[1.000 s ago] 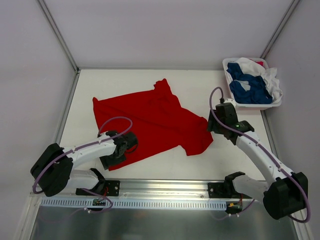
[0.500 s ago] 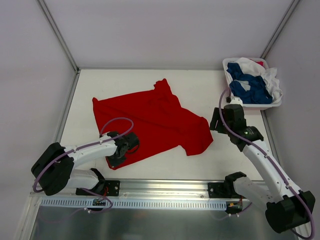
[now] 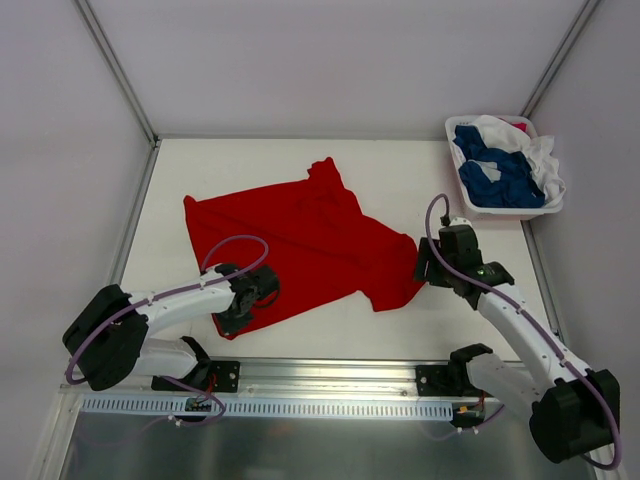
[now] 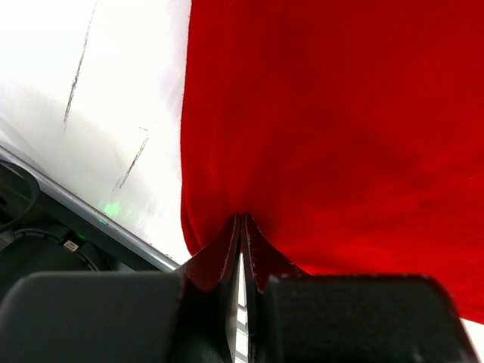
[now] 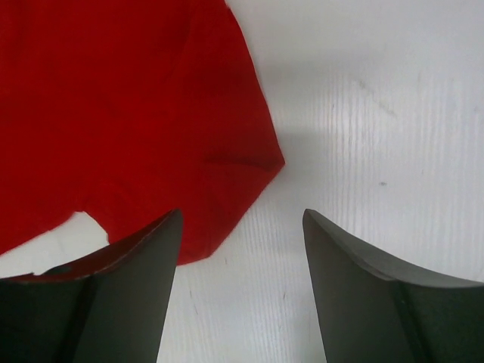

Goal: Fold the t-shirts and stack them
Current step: Flatten out the tshirt

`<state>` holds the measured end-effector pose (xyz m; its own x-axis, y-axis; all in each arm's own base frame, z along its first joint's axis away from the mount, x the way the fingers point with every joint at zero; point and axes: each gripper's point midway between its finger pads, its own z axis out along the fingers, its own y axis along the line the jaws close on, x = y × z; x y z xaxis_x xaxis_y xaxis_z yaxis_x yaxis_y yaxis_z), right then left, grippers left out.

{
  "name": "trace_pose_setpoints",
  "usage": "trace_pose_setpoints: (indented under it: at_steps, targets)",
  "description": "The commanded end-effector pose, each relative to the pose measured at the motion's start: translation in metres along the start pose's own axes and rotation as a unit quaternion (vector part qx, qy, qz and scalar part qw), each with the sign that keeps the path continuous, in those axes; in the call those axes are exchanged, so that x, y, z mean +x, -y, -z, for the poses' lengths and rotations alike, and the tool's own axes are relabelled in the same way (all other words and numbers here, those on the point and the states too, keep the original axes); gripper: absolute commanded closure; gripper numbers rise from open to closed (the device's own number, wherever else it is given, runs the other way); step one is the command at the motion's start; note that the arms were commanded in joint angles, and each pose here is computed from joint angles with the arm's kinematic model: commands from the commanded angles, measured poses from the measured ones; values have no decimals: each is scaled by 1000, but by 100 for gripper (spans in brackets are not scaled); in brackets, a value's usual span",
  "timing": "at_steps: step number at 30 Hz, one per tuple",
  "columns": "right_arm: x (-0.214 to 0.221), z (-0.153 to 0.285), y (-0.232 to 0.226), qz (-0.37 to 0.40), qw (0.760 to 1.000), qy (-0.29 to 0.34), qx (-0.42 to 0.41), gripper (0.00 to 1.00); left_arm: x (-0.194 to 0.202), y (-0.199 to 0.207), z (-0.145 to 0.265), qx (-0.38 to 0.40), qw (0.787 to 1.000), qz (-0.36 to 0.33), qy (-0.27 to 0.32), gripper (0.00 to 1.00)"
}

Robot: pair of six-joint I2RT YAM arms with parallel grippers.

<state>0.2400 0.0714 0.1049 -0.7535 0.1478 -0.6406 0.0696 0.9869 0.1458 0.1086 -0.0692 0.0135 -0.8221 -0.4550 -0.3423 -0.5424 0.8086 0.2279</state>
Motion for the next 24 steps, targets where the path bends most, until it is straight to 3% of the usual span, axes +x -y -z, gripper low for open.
trace_pose_setpoints:
  at_steps: [1,24]
  targets:
    - [21,-11,-2,-17,999,-24,-11,31,2,-3,-1,-8,1000,0,0,100]
    - [45,-58,-25,23,996,-86,-24,37,2,-6,-1,-4,1000,1,3,100]
